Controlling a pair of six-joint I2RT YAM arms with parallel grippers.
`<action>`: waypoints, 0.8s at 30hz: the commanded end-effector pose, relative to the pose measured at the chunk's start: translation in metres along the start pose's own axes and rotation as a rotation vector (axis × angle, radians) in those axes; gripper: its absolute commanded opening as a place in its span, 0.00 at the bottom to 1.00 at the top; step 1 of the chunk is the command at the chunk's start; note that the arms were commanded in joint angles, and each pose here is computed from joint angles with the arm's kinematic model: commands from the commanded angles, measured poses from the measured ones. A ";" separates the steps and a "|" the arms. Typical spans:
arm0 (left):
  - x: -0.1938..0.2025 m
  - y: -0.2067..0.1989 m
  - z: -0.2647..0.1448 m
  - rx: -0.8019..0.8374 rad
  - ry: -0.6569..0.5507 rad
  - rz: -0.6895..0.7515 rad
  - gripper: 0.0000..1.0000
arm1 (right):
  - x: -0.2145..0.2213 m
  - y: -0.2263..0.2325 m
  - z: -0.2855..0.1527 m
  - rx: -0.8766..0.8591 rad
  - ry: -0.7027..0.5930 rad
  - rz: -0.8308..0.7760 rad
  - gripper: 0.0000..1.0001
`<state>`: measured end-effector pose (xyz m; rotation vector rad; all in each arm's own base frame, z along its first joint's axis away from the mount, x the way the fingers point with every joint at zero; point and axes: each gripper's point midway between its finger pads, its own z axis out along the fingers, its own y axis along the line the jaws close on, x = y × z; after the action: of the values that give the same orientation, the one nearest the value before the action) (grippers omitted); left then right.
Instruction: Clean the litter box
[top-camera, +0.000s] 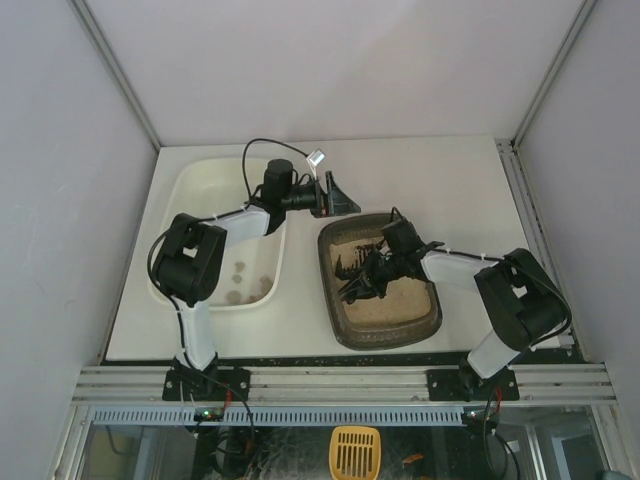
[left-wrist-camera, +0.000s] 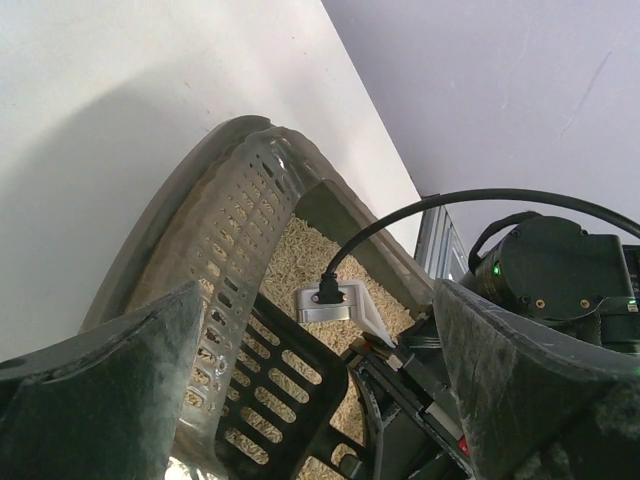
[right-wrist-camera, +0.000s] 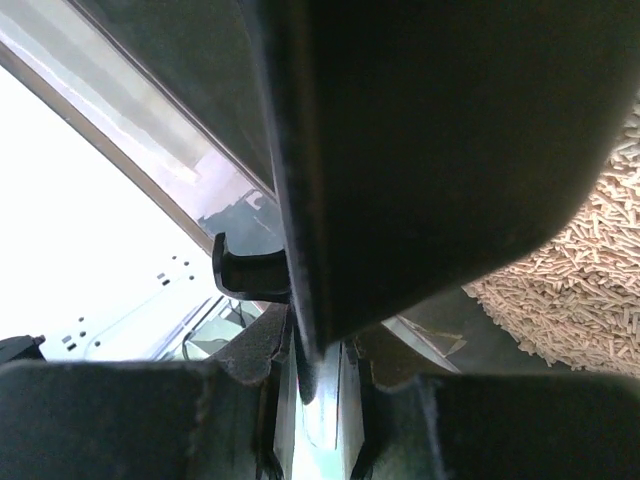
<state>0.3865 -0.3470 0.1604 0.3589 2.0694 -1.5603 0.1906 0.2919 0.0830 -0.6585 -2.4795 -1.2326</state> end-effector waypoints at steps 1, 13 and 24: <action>-0.013 -0.033 -0.010 0.058 -0.032 0.058 1.00 | -0.015 -0.020 0.006 0.133 -0.094 0.146 0.00; -0.024 -0.045 -0.017 0.082 -0.071 0.072 1.00 | -0.023 0.019 0.016 -0.030 -0.158 0.028 0.00; -0.027 -0.039 -0.021 0.065 -0.086 0.069 1.00 | 0.004 0.007 -0.017 0.002 -0.166 0.083 0.00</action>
<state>0.3883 -0.3426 0.1863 0.3534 1.9987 -1.5794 0.2014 0.2960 0.0914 -0.7812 -2.5766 -1.2664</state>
